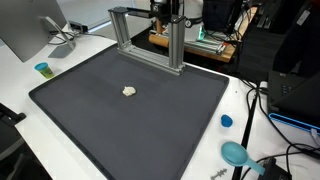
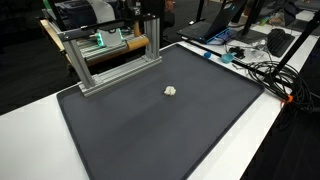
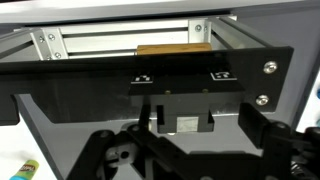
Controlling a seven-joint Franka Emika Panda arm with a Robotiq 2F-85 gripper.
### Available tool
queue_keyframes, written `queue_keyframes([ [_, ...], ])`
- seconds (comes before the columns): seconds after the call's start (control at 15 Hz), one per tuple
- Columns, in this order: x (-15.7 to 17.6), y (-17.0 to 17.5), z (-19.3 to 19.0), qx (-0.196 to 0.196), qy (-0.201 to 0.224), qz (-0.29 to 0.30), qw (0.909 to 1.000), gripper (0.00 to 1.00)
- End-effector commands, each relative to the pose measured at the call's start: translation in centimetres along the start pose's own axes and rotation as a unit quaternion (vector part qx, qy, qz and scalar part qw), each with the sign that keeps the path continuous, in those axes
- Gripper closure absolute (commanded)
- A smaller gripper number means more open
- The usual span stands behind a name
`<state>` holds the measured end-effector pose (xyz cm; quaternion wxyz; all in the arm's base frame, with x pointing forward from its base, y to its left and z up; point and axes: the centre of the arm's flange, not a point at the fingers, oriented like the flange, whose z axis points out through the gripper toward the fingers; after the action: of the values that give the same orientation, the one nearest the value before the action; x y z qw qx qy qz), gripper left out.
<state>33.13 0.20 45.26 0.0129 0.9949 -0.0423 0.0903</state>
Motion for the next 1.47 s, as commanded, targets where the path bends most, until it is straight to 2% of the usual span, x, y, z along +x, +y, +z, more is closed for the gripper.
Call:
queue_keyframes([
  [0.0,-5.3,0.5,3.7,0.002,0.003,-0.001,1.0,0.12],
  [0.27,-5.2,0.6,3.9,-0.007,0.001,-0.003,1.0,0.12],
  [0.53,-4.9,0.8,4.3,-0.015,0.005,0.0,0.9999,0.17],
  [0.67,-4.7,0.8,4.3,-0.022,0.006,0.0,0.9997,0.12],
  [0.87,-4.6,0.4,3.7,-0.015,0.001,-0.005,0.9999,0.0],
  [1.07,-4.8,0.0,2.7,-0.006,-0.002,-0.014,0.9999,0.0],
  [1.4,-4.3,0.0,2.6,-0.018,0.012,-0.015,0.9997,0.0],
])
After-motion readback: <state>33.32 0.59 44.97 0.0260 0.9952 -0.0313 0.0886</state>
